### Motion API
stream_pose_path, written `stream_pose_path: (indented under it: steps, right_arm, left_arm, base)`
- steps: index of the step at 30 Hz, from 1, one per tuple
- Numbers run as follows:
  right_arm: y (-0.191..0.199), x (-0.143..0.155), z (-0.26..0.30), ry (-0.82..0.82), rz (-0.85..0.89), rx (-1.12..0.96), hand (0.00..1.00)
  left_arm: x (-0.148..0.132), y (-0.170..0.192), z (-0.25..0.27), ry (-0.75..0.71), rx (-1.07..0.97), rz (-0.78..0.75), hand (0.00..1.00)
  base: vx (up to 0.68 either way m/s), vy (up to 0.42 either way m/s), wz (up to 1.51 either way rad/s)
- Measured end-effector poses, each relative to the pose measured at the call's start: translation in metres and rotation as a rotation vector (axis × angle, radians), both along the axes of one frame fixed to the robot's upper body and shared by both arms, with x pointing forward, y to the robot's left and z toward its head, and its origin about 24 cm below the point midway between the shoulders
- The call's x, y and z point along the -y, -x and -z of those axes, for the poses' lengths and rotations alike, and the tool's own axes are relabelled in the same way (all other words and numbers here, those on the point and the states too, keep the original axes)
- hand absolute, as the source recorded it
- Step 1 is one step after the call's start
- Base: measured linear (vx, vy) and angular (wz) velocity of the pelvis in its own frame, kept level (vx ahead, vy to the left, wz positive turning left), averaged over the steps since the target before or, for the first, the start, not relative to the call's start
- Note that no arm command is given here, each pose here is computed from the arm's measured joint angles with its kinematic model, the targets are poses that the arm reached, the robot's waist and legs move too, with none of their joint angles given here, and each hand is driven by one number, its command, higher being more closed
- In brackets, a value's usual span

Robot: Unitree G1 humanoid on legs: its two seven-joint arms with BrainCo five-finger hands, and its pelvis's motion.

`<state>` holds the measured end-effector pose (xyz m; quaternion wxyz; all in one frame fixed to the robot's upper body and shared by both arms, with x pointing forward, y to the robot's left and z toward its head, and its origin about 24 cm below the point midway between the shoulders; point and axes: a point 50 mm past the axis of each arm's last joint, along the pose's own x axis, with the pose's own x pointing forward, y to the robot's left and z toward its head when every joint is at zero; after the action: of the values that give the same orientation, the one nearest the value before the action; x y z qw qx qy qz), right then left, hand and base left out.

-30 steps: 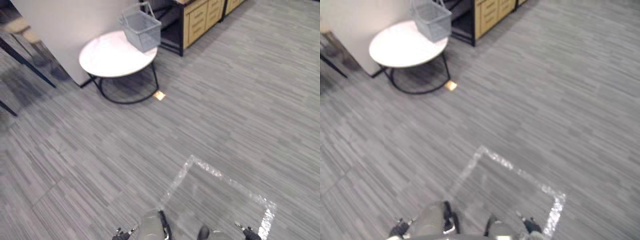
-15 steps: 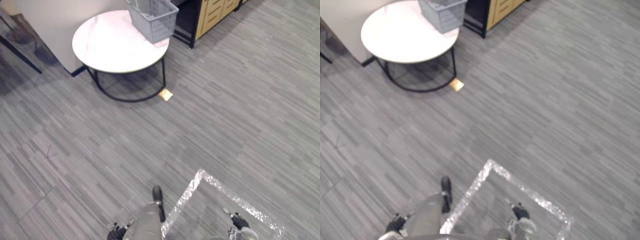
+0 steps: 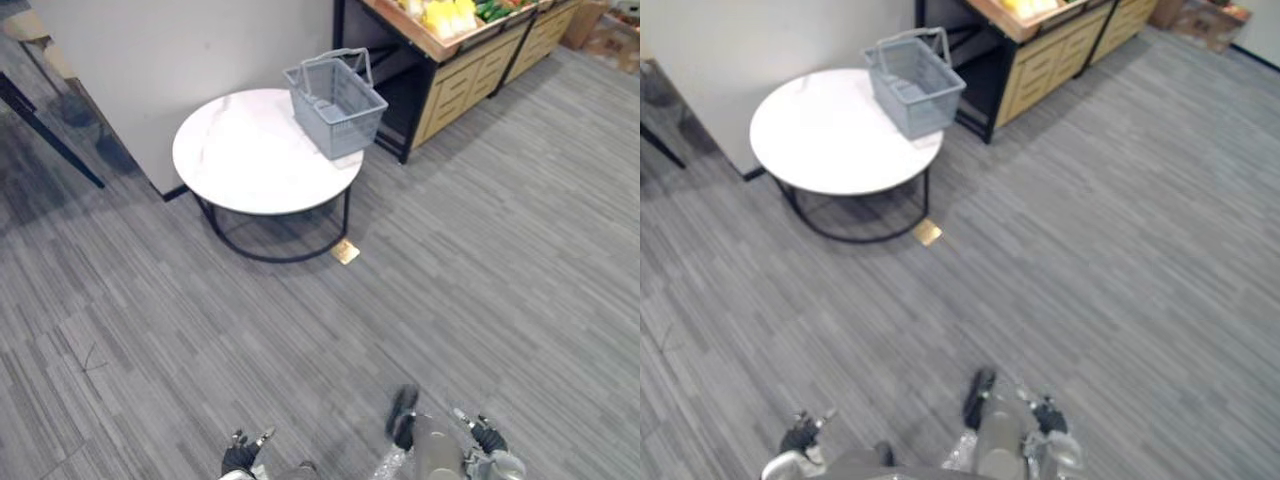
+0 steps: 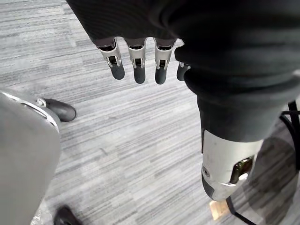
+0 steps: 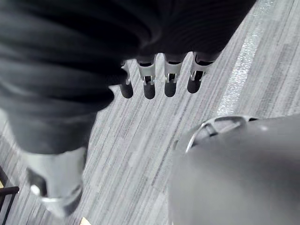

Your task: Pick vegetable in the basket

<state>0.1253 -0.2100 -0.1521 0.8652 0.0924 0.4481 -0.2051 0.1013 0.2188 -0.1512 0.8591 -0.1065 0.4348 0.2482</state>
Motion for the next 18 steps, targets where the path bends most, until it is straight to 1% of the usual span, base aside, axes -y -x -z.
stream_pose_path:
  steps: [2, 3, 4, 5, 6, 8, 10, 14, 16, 18]
  right_arm:
    - [0.005, 0.004, 0.001, 0.005, 0.018, -0.011, 0.00]
    - [0.014, 0.007, 0.003, 0.017, 0.006, -0.041, 0.00]
    - [0.019, 0.016, 0.003, 0.036, 0.002, -0.065, 0.00]
    - [0.019, 0.018, 0.003, 0.038, 0.006, -0.074, 0.00]
    - [0.022, 0.020, 0.004, 0.042, 0.008, -0.088, 0.00]
    - [0.022, 0.025, 0.002, 0.063, -0.018, -0.098, 0.00]
    - [0.027, 0.026, 0.004, 0.074, -0.048, -0.122, 0.00]
    - [0.019, 0.018, 0.003, 0.077, -0.086, -0.107, 0.00]
    - [0.010, 0.015, 0.002, 0.072, -0.087, -0.087, 0.00]
    - [0.005, 0.011, 0.001, 0.058, -0.083, -0.069, 0.00]
  left_arm:
    - [0.000, 0.003, 0.002, 0.006, -0.020, -0.013, 0.00]
    - [0.001, 0.006, 0.004, 0.011, -0.033, -0.020, 0.00]
    - [0.009, 0.010, 0.007, 0.025, -0.059, -0.002, 0.00]
    - [0.013, 0.011, 0.009, 0.035, -0.067, 0.013, 0.00]
    - [0.020, 0.009, 0.009, 0.054, -0.055, 0.006, 0.00]
    - [0.022, 0.006, 0.009, 0.059, -0.052, 0.010, 0.00]
    - [0.022, 0.003, 0.008, 0.059, -0.040, 0.010, 0.00]
    - [0.015, -0.014, 0.000, 0.038, 0.031, 0.004, 0.00]
    - [0.014, -0.023, -0.004, 0.034, 0.066, 0.003, 0.00]
    - [0.012, -0.023, -0.005, 0.025, 0.065, -0.002, 0.00]
  base:
    - [0.59, -0.403, 0.36]
    - [0.64, -0.491, 0.41]
    - [0.65, -0.496, 0.41]
    - [0.65, -0.557, 0.12]
    - [0.70, -0.617, -0.04]
    - [0.74, -0.533, -0.03]
    - [0.73, -0.291, 0.01]
    - [0.57, -0.153, 0.01]
    - [0.41, 0.015, -0.11]
    - [0.49, 0.153, -0.07]
